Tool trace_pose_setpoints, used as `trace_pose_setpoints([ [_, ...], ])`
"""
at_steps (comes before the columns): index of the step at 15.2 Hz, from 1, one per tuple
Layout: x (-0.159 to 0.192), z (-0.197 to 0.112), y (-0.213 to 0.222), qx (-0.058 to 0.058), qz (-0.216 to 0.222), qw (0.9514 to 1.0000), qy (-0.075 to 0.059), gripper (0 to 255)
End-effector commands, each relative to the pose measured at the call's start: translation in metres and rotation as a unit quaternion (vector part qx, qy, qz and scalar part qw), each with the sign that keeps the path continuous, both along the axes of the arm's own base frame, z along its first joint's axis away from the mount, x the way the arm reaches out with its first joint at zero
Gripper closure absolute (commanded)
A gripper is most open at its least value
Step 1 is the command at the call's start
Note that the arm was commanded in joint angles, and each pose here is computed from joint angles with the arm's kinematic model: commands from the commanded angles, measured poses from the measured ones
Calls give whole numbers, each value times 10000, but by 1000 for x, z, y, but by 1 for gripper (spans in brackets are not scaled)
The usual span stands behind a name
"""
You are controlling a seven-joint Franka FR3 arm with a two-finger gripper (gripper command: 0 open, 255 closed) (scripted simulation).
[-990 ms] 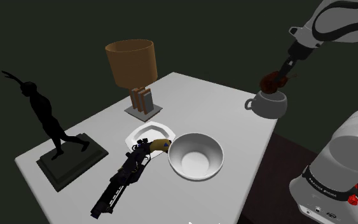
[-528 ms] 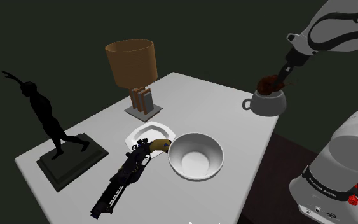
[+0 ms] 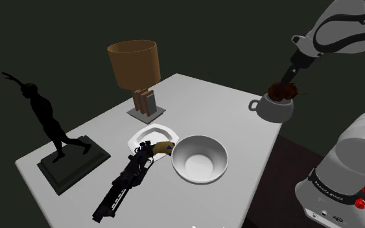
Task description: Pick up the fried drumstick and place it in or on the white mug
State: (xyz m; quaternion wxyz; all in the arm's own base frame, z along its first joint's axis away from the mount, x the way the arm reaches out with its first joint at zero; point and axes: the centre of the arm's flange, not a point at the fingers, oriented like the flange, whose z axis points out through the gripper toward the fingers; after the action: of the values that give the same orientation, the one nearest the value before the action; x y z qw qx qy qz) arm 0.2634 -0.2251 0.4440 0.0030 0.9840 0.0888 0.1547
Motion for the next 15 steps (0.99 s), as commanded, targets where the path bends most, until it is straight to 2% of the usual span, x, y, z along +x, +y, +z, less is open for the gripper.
trace_pose_setpoints([
  [1, 0, -1, 1, 5, 4, 10000, 10, 0],
  [3, 0, -3, -2, 5, 4, 10000, 10, 0],
  [7, -15, 45, -3, 5, 4, 10000, 10, 0],
  [15, -15, 45, -3, 5, 4, 10000, 10, 0],
])
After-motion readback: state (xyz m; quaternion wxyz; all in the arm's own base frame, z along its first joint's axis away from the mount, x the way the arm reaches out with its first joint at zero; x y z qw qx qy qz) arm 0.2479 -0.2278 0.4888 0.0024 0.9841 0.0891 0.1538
